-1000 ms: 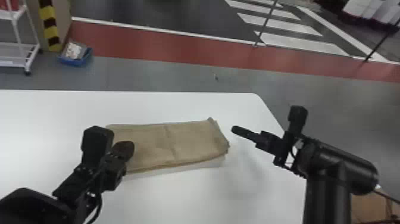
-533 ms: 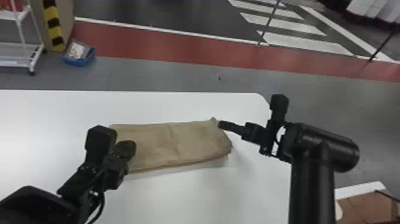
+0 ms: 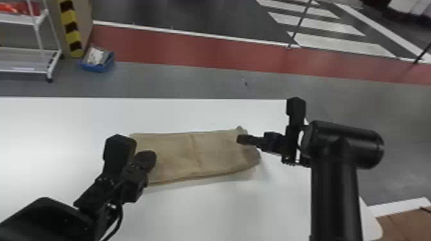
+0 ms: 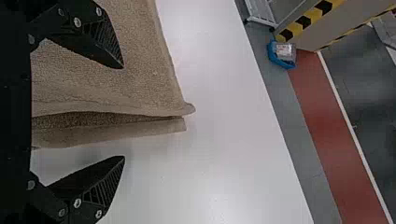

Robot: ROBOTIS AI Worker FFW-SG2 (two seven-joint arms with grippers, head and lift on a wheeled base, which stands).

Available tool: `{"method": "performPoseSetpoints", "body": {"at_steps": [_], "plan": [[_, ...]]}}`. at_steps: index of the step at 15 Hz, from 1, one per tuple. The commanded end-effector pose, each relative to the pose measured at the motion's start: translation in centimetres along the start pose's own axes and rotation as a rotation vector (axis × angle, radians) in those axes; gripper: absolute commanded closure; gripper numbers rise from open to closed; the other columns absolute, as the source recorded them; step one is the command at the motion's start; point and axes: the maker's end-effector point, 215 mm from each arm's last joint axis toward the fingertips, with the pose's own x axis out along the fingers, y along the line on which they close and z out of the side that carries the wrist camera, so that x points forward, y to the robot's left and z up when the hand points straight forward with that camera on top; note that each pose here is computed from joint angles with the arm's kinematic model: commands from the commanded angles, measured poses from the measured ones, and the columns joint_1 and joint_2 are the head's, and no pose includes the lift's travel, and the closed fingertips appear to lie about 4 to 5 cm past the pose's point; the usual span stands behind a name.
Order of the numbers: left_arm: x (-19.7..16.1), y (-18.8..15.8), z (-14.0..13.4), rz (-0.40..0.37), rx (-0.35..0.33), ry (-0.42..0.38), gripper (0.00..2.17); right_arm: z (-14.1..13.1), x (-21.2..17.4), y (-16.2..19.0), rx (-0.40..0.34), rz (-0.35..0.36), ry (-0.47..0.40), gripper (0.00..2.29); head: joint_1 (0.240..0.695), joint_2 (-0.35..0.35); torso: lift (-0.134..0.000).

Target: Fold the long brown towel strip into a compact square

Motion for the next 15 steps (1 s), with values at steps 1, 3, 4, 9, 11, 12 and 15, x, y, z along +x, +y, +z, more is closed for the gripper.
{"method": "performPoseSetpoints", "body": {"at_steps": [1, 3, 4, 9, 11, 12, 15], "plan": [[0.0, 0.0, 0.1, 0.000, -0.001, -0.001, 2.10, -0.2, 0.3, -0.3, 0.002, -0.006, 0.009, 0.29, 0.695, -0.291, -0.124], [0.0, 0.2, 0.1, 0.002, 0.000, -0.002, 2.10, -0.2, 0.5, -0.3, 0.002, 0.000, 0.009, 0.47, 0.695, -0.292, -0.124], [0.0, 0.1, 0.2, 0.001, -0.002, -0.003, 2.10, -0.4, 0.7, 0.0, 0.002, 0.006, 0.011, 0.47, 0.695, -0.292, -0.124], [0.1, -0.1, 0.4, -0.004, 0.000, -0.004, 2.10, -1.0, 1.1, 1.0, -0.006, 0.024, 0.024, 0.59, 0.695, -0.285, -0.124], [0.1, -0.1, -0.1, -0.004, 0.001, 0.011, 2.10, -1.1, 1.3, 1.5, -0.009, 0.030, 0.026, 0.59, 0.695, -0.279, -0.124], [0.0, -0.3, 0.2, -0.006, 0.001, 0.007, 2.10, -1.3, 1.3, 1.5, -0.008, 0.034, 0.025, 0.62, 0.695, -0.277, -0.124], [0.0, -0.2, 0.0, -0.007, 0.003, 0.012, 2.10, -1.6, 1.3, 1.4, 0.000, 0.044, 0.029, 0.76, 0.695, -0.274, -0.124]]}}
